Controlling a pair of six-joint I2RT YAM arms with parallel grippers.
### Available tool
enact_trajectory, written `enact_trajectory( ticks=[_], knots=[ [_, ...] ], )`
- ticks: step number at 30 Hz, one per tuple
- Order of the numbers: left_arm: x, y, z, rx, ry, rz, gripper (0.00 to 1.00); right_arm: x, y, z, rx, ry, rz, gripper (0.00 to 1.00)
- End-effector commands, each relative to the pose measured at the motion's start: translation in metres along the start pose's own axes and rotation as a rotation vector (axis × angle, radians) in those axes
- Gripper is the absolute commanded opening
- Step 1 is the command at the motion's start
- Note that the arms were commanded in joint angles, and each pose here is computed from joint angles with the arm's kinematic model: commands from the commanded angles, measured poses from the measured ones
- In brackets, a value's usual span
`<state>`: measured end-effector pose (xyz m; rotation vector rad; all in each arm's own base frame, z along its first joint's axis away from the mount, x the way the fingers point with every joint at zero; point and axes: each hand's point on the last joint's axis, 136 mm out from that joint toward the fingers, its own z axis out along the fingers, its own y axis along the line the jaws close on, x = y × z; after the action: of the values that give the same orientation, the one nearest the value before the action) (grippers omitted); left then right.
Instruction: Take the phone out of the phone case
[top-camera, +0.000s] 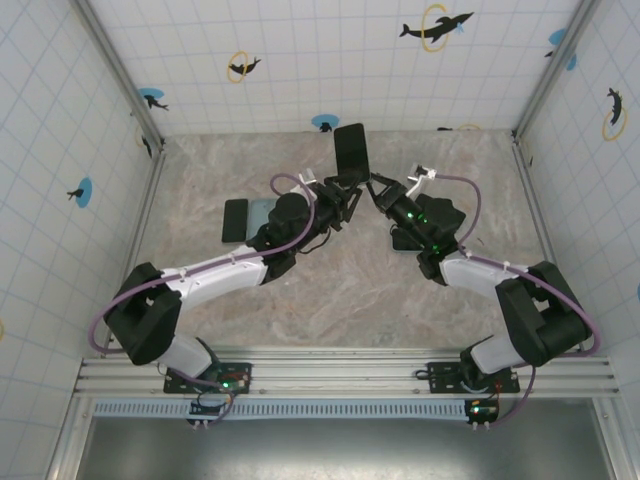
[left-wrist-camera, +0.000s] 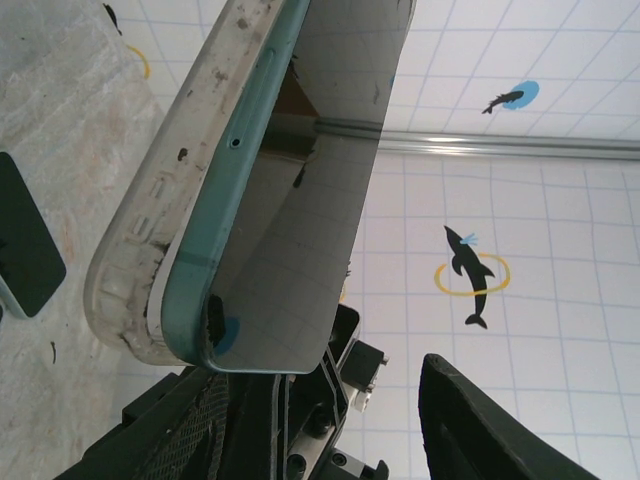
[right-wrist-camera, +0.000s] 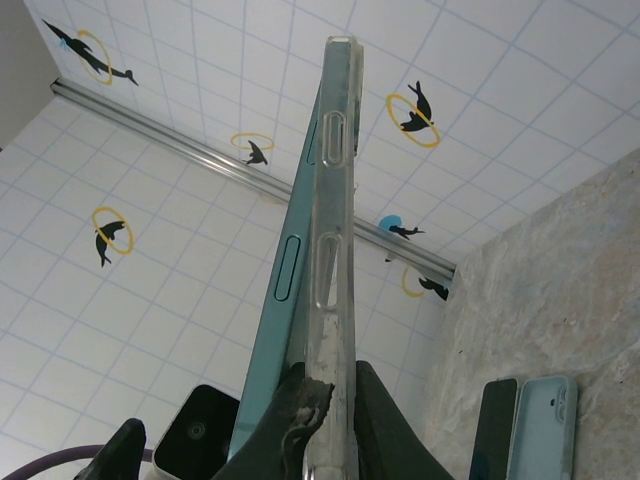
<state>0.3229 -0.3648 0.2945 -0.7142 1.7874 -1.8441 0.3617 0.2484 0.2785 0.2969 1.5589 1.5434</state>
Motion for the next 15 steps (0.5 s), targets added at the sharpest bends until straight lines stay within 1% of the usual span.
enact_trajectory(
  ticks=[1,5,9,15],
  knots=[
    [0.001,-0.022,0.002,0.077,0.008,-0.032,0.52,-0.015,0.039,0.001,-0.128,-0.049,-0.070,0.00],
    [0.000,-0.034,0.004,0.105,0.006,-0.024,0.51,-0.014,0.040,0.000,-0.125,-0.045,-0.082,0.00],
    [-0.004,-0.030,0.002,0.114,-0.011,-0.035,0.49,-0.014,0.041,-0.001,-0.128,-0.041,-0.088,0.00],
    [-0.003,-0.039,0.006,0.156,-0.003,-0.058,0.48,-0.013,0.040,-0.003,-0.122,-0.038,-0.104,0.00]
  ],
)
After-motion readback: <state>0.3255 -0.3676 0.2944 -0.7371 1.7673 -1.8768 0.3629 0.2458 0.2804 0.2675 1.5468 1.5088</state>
